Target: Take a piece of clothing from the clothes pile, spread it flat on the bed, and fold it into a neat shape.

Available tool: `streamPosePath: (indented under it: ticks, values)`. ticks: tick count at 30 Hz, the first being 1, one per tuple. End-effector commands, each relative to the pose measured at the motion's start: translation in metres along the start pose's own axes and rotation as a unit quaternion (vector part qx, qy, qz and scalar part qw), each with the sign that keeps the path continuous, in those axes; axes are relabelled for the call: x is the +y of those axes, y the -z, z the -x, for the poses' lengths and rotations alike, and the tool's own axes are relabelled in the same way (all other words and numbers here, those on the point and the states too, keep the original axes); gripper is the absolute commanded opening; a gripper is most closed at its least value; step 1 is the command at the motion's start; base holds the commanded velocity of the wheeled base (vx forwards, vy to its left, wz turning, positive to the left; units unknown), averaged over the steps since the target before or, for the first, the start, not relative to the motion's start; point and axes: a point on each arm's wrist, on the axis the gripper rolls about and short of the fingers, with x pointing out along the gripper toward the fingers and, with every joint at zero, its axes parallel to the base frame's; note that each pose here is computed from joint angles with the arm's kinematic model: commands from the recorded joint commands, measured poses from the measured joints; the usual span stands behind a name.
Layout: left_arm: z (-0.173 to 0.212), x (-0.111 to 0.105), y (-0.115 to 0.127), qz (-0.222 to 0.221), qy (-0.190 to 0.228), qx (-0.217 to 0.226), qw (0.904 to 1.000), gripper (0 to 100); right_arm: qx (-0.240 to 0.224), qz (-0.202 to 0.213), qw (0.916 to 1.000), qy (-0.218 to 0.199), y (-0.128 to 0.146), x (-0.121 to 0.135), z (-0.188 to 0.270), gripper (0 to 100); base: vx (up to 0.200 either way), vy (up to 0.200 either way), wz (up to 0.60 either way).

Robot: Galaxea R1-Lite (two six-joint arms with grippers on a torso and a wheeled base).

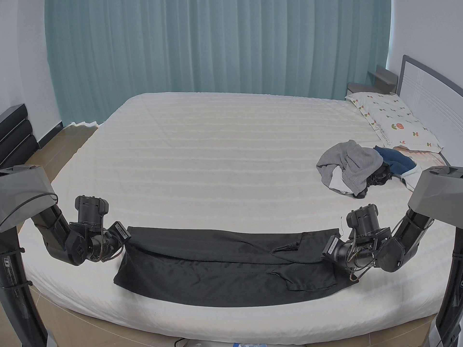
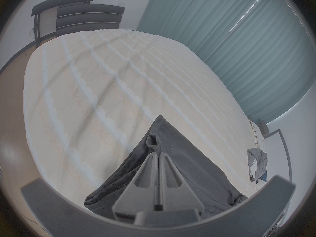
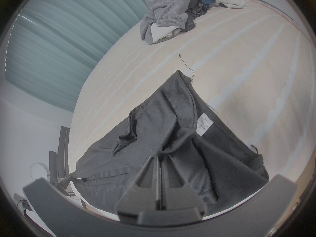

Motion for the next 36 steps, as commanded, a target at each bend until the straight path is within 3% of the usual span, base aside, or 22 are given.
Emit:
streamPosePath:
  ticks: [1,6,9,12,15,22,35,36]
  values:
    - [-0.001,-0.004,-0.003,0.0,0.006,-0.006,1.0,0,-0.02,-0.007,0.9996,-0.019,-0.013,0.007,0.001,0,0.0,0.0,0.0]
    - [-0.005,-0.016,-0.018,0.034,0.025,-0.034,0.9985,0,-0.066,-0.037,0.9954,-0.059,-0.039,0.019,-0.002,0,0.0,0.0,0.0]
    - [-0.006,-0.021,-0.029,0.079,0.039,-0.05,0.9949,0,-0.098,-0.057,0.989,-0.095,-0.048,0.021,-0.004,0,0.0,0.0,0.0]
    - [-0.006,-0.018,-0.028,0.088,0.035,-0.045,0.9945,0,-0.12,-0.057,0.9844,-0.114,-0.048,0.017,-0.011,0,0.0,0.0,0.0]
    - [-0.007,-0.016,-0.025,0.086,0.029,-0.037,0.9952,0,-0.115,-0.056,0.9856,-0.111,-0.045,0.014,-0.012,0,0.0,0.0,0.0]
    - [-0.005,-0.006,-0.012,0.03,0.009,-0.017,0.9994,0,-0.113,-0.055,0.9859,-0.111,-0.044,0.013,-0.011,0,0.0,0.0,0.0]
    - [-0.005,-0.003,-0.009,0.006,0.004,-0.013,0.9999,0,-0.11,-0.055,0.9861,-0.112,-0.042,0.012,-0.009,0,0.0,0.0,0.0]
    - [-0.006,-0.003,-0.009,0.007,0.005,-0.013,0.9999,100,-0.108,-0.055,0.9861,-0.113,-0.041,0.012,-0.009,0,0.0,0.0,0.0]
